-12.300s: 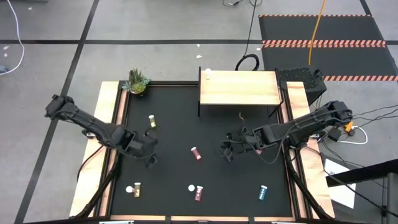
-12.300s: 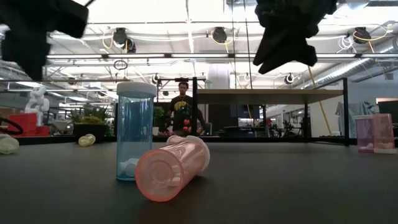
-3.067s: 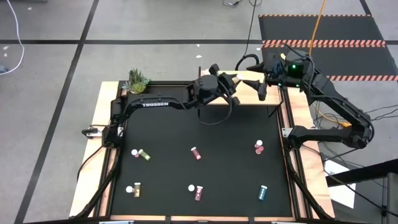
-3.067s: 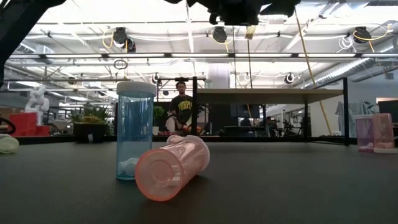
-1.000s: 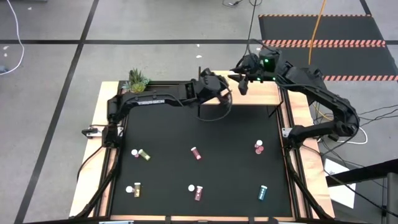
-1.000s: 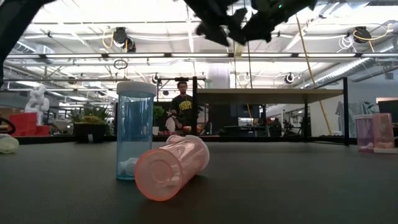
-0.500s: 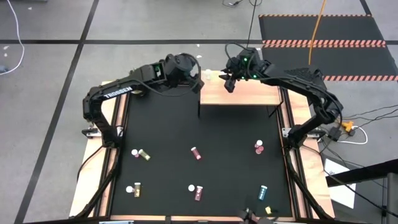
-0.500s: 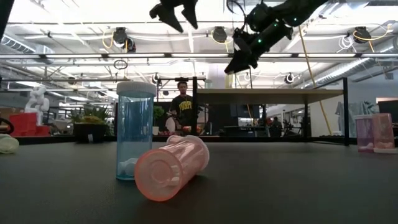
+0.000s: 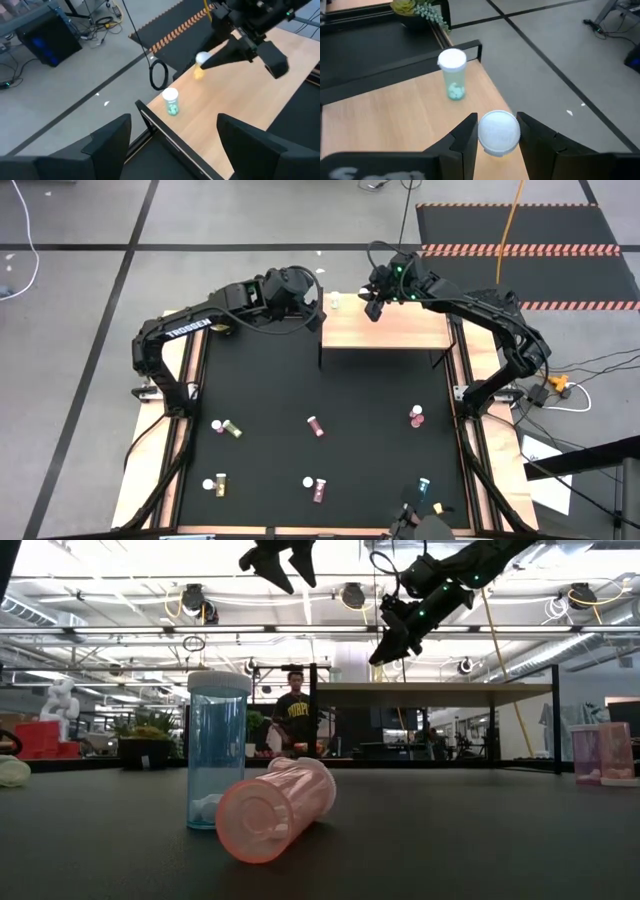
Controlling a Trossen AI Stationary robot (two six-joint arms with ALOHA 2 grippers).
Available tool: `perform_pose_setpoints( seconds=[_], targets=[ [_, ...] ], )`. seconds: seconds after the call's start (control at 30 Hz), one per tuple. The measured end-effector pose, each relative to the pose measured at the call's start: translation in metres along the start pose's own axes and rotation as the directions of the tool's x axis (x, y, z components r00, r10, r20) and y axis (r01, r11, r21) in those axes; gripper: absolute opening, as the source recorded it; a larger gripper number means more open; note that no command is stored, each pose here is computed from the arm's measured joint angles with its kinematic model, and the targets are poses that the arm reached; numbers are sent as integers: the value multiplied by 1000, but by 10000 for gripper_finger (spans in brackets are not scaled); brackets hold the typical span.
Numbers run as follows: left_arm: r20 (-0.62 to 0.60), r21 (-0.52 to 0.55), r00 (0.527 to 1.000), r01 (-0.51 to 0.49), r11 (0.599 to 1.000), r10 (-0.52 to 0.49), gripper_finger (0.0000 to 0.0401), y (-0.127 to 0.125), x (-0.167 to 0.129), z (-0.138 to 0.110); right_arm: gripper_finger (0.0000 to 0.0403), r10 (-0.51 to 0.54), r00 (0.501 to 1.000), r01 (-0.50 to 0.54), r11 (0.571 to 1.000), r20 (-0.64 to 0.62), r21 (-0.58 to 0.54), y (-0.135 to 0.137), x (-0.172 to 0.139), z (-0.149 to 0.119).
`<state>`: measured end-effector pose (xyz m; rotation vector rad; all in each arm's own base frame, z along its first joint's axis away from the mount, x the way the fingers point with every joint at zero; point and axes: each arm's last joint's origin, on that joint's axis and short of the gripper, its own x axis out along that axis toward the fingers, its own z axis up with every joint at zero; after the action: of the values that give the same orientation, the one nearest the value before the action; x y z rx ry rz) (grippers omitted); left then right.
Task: Pick and place medicine bottles onto shelf by color
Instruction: Put the top yellow pill bottle on the shelf
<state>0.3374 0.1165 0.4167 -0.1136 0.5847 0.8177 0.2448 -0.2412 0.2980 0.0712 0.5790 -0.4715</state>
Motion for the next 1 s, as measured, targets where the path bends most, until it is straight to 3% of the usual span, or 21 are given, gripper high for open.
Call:
perform_pose_setpoints(
  seconds=[0.1, 0.67, 1.0],
  targets=[
    [1, -1, 1000, 3, 1000, -3, 298, -1, 0, 0, 116, 50, 999, -50, 999, -5, 19, 2, 0, -1],
    [0, 9, 1000, 4, 1000, -4, 299, 0, 0, 0, 117, 40, 999, -40, 999, -12, 37, -4, 9, -5],
    [-1, 16, 1000, 2, 1000, -2, 299, 0, 1, 0, 144, 39, 999, -38, 998, -12, 42, -5, 8, -5]
  ],
)
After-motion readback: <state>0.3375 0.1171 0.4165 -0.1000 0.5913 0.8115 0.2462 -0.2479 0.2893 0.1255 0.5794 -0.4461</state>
